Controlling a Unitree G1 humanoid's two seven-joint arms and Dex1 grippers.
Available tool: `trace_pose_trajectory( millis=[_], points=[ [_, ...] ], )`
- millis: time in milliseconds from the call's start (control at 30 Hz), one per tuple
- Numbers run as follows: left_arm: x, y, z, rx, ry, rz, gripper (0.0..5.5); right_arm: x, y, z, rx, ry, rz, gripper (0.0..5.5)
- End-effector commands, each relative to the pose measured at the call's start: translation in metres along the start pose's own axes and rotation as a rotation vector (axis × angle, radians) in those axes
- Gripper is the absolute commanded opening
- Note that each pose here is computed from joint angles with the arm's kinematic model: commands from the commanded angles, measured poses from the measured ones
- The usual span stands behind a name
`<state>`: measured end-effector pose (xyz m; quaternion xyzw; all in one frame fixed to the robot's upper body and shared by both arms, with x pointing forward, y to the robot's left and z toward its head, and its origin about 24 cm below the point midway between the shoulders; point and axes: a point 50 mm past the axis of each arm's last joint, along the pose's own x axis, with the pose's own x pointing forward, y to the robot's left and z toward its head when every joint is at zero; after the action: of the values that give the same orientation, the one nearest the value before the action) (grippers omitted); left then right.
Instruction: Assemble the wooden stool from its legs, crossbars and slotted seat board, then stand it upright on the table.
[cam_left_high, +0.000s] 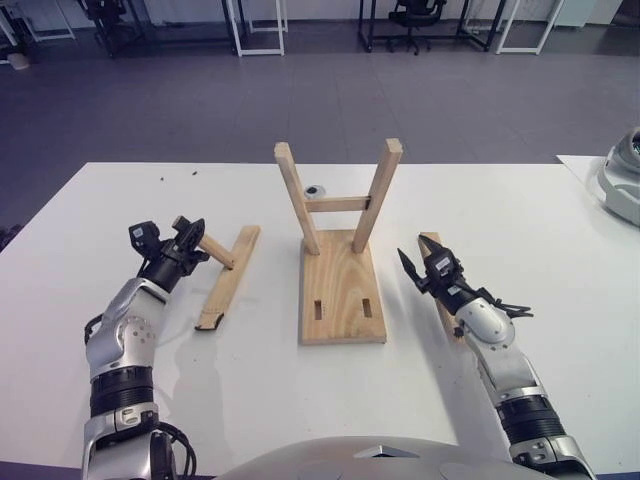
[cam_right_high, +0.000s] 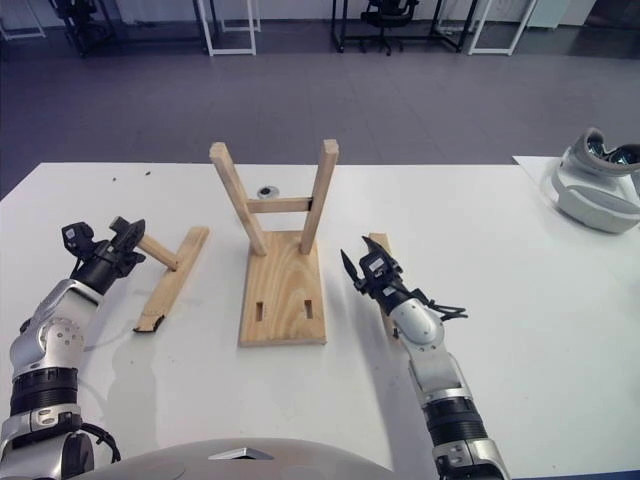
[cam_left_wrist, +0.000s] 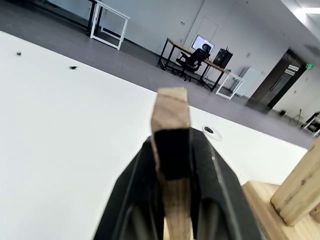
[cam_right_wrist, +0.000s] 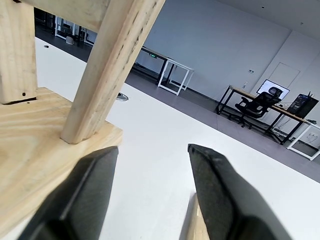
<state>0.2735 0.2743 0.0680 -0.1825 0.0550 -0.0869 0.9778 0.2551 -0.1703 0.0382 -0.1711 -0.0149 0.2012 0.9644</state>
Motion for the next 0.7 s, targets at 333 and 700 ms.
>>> trace_pose_trajectory(
  millis=[333,700],
  points=[
    [-0.043,0.032,-0.085,0.247,0.464,0.149,0.4,0.007,-0.007,0.007,-0.095,-0.009,-0.021,2.61],
    [-0.022,0.009,-0.005,0.271,0.179,-0.015,1.71,0.008,-0.007,0.008,-0.091,-0.014,-0.027,2.61]
  ],
)
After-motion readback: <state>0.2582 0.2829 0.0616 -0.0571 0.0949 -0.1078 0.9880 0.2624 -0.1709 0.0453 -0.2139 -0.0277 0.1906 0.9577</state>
